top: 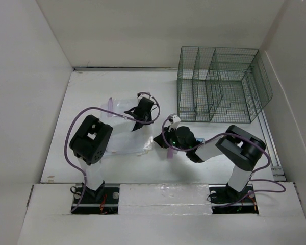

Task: Organize the desk

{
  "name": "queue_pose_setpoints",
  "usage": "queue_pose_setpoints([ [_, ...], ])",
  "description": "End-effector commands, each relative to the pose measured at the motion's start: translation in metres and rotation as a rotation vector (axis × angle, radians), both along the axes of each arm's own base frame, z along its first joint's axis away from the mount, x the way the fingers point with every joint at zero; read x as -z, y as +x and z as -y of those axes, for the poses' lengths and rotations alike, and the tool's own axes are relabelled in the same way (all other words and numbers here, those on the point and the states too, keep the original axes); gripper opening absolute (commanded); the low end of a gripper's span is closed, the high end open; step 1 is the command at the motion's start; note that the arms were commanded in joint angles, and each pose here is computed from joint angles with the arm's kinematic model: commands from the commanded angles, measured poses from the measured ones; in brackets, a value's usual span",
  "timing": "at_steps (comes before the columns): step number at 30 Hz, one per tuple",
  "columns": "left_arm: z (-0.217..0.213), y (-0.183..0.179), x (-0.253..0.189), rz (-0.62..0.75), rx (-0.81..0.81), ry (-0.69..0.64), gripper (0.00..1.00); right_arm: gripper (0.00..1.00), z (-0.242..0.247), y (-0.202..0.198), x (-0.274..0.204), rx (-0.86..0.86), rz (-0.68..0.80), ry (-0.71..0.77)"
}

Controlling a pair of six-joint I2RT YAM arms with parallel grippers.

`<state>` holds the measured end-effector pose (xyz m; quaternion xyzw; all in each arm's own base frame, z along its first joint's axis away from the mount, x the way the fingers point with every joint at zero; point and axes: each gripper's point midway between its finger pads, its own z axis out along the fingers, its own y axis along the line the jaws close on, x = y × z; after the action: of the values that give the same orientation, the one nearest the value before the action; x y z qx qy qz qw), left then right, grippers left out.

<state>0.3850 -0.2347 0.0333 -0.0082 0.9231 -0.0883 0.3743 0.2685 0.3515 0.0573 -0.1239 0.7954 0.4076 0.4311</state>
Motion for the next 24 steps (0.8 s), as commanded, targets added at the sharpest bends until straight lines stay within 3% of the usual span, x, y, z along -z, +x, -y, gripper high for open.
queue_pose_setpoints([
  [1, 0.008, 0.002, -0.056, 0.109, -0.008, -0.130, 0.00, 0.35, -0.005, 0.007, -0.020, 0.017, 0.046, 0.018],
  [2, 0.005, 0.001, -0.075, 0.151, -0.034, -0.169, 0.00, 0.45, -0.004, 0.013, -0.016, 0.025, 0.031, -0.011],
  [3, 0.000, 0.000, -0.082, 0.160, -0.055, -0.193, 0.00, 0.45, -0.009, 0.018, -0.025, 0.025, 0.046, 0.006],
  [4, -0.006, 0.002, -0.092, 0.185, -0.082, -0.219, 0.00, 0.52, -0.008, 0.025, -0.023, 0.036, 0.048, -0.015],
  [9, -0.067, 0.016, -0.127, 0.272, -0.274, -0.343, 0.02, 0.62, -0.017, 0.044, -0.015, 0.069, 0.016, -0.046],
  [17, -0.180, 0.024, -0.111, 0.280, -0.616, -0.455, 0.00, 0.64, -0.025, 0.071, -0.005, 0.135, -0.018, -0.036],
  [24, -0.218, 0.016, -0.073, 0.210, -0.759, -0.400, 0.00, 0.64, -0.031, 0.072, 0.008, 0.125, -0.031, -0.026],
])
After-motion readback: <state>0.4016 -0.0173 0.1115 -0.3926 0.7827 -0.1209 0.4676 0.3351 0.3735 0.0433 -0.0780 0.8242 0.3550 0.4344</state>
